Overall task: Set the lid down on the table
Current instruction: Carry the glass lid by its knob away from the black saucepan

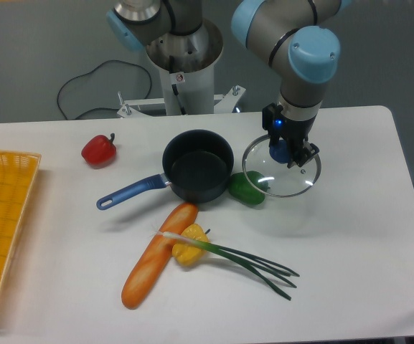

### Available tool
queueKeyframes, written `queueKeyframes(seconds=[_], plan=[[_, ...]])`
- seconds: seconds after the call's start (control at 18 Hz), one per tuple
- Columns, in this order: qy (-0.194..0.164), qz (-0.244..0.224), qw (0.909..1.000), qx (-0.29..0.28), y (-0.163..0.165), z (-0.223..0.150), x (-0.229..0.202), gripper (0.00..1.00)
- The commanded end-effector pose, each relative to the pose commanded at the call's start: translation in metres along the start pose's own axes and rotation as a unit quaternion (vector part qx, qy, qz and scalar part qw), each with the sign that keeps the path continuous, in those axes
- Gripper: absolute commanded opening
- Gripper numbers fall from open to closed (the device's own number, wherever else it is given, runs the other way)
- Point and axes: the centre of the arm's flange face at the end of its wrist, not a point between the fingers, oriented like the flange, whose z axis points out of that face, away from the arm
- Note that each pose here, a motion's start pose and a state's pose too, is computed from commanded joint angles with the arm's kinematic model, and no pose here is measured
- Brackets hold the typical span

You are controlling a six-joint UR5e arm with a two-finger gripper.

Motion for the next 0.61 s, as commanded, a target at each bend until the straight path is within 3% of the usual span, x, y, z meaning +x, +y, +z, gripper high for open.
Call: queueKeyframes(seconds=[0.61], plan=[[-0.003,-0.008,1.0000,0.000,0.0096,0.0004,-0.0050,0.54]])
